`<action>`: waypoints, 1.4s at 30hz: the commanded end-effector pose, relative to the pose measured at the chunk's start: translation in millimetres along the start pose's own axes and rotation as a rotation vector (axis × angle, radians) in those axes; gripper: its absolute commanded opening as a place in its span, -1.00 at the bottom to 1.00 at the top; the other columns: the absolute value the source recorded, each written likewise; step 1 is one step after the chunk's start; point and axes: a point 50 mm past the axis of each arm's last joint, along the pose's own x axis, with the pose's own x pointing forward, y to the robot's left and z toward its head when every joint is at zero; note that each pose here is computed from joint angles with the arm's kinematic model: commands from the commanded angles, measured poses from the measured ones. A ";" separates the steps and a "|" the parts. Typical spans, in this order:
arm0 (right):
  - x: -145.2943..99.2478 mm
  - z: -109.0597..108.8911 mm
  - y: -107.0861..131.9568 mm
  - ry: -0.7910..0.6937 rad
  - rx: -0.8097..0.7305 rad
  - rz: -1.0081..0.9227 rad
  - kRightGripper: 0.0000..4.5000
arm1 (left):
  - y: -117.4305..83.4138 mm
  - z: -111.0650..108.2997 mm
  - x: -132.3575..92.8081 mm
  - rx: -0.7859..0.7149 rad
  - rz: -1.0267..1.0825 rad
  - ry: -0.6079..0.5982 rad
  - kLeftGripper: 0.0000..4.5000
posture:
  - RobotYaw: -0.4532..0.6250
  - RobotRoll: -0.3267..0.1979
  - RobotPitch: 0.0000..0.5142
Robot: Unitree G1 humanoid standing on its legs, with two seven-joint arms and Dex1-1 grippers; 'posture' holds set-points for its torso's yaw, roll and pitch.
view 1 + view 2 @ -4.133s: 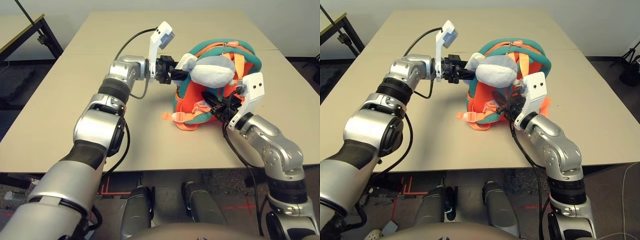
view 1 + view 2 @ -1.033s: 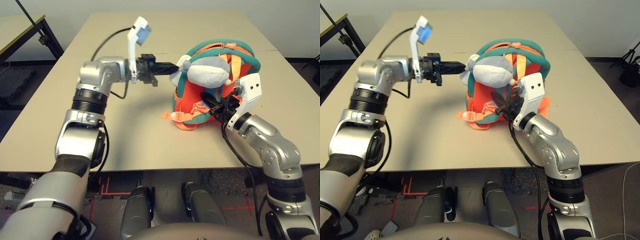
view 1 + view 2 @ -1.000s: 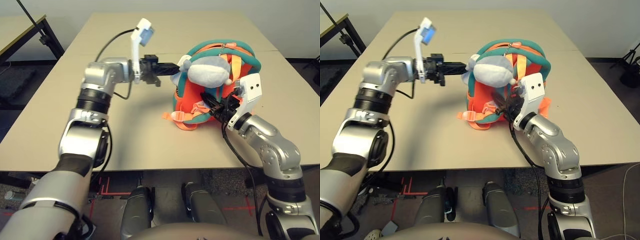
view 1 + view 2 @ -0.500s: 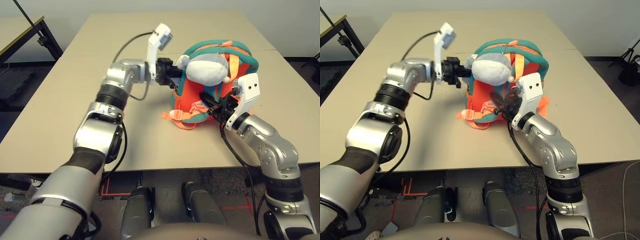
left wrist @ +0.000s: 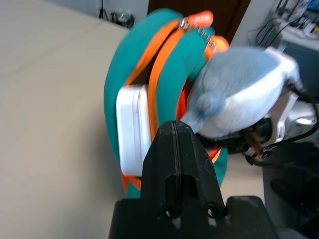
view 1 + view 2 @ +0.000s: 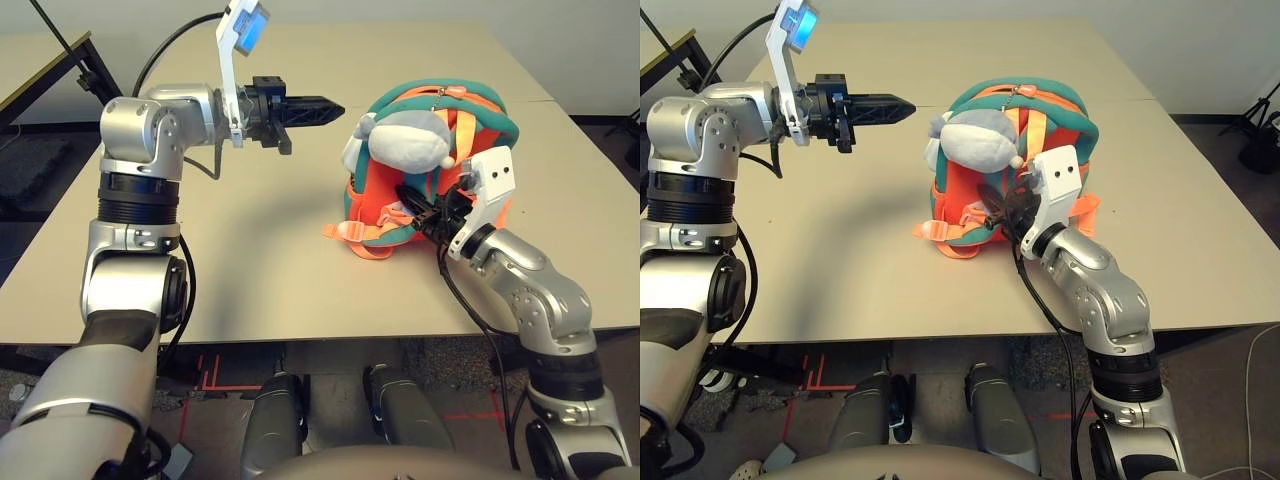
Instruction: Put the pencil case into the backpack and zip it.
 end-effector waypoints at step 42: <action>-4.5 -12.8 5.5 0.061 0.025 0.011 -0.85 | 26.1 -3.6 12.1 0.127 0.023 0.034 -0.72 | -0.66 0.25 -0.65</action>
